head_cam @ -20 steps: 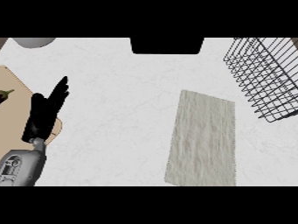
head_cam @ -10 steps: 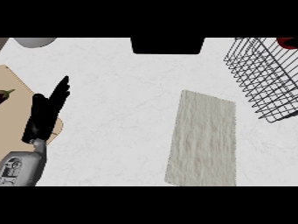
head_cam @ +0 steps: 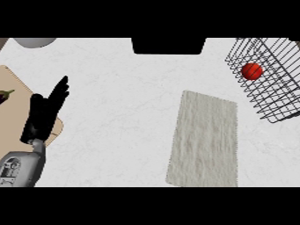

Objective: Pick the tomato from the placemat and place it in the basket

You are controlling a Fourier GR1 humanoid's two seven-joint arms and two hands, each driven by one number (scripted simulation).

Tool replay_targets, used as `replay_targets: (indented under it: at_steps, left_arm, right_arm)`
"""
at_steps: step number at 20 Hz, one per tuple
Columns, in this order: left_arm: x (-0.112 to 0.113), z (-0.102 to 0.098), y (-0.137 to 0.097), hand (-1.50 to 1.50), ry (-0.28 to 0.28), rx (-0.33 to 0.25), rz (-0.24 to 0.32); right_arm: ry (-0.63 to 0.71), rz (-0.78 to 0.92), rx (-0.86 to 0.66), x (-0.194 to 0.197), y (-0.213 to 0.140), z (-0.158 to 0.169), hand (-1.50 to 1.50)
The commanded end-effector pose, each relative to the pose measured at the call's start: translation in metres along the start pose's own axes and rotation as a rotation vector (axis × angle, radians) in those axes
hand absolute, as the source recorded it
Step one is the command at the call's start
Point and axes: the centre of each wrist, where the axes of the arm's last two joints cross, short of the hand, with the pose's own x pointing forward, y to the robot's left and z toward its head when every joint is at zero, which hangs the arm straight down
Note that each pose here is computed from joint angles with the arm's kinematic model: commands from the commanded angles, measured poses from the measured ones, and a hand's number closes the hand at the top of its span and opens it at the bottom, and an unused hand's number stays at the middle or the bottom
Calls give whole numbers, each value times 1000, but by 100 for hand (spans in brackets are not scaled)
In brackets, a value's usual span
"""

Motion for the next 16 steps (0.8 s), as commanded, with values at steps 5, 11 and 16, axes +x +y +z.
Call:
replay_targets:
  at_steps: [5, 11, 16]
  left_arm:
    - [5, -7, -8, 0, -6, 13, 11]
    - [1, -11, 10, 0, 2, 15, 13]
    - [-11, -2, 1, 0, -3, 18, 12]
  right_arm:
    - [121, -152, -238, -30, -44, 3, -150]
    - [209, -239, -313, -86, -115, 29, -150]
    - [207, -274, -320, -136, -173, 68, -150]
